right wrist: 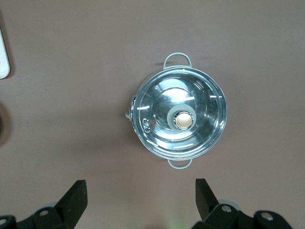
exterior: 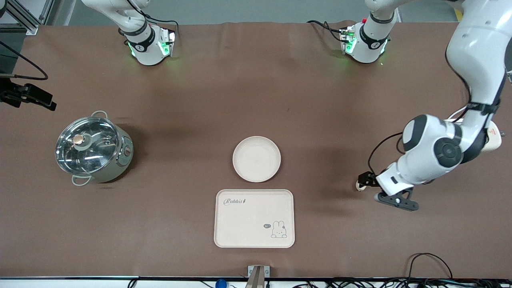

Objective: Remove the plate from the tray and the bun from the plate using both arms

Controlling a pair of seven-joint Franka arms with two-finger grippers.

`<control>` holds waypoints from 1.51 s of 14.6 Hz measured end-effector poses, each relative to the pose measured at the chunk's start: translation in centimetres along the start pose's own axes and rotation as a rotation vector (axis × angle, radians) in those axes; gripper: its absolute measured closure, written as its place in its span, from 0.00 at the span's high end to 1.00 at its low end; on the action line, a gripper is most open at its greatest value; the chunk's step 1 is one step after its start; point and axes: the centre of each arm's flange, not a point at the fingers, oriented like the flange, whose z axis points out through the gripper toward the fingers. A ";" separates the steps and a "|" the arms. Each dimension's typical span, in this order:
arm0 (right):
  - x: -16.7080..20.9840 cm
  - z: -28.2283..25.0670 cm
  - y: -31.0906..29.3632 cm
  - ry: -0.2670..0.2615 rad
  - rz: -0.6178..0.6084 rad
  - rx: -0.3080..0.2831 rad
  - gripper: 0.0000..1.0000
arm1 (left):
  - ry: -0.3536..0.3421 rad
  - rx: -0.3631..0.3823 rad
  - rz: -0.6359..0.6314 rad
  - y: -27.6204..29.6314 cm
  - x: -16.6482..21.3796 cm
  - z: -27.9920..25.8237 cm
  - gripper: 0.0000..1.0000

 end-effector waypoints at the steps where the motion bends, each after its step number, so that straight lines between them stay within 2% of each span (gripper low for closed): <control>1: -0.1 0.0 -0.4 -0.002 -0.006 0.000 1.00 | -0.009 0.020 0.006 0.5 0.4 -3.3 1.00; 4: -0.2 -0.1 -0.9 -0.003 -0.015 -0.001 1.00 | -0.055 0.064 0.002 1.3 0.7 -11.9 1.00; 7: -0.2 -0.2 -0.9 -0.002 -0.014 -0.001 1.00 | -0.034 0.061 -0.050 1.8 -0.1 -18.6 1.00; 10: -0.2 -0.2 -0.9 -0.002 -0.013 -0.001 1.00 | -0.046 0.081 -0.102 3.7 -2.3 -24.0 1.00; 14: -0.2 -0.2 -0.9 -0.003 -0.012 -0.001 1.00 | -0.063 0.105 -0.142 3.6 -7.2 -31.0 1.00; 18: -0.2 -0.1 -0.9 -0.005 -0.011 -0.001 1.00 | -0.045 0.120 -0.171 1.5 -11.1 -31.4 1.00; 22: -0.2 -0.1 -0.9 -0.006 -0.010 -0.001 1.00 | -0.031 0.117 -0.155 2.5 -11.4 -31.0 1.00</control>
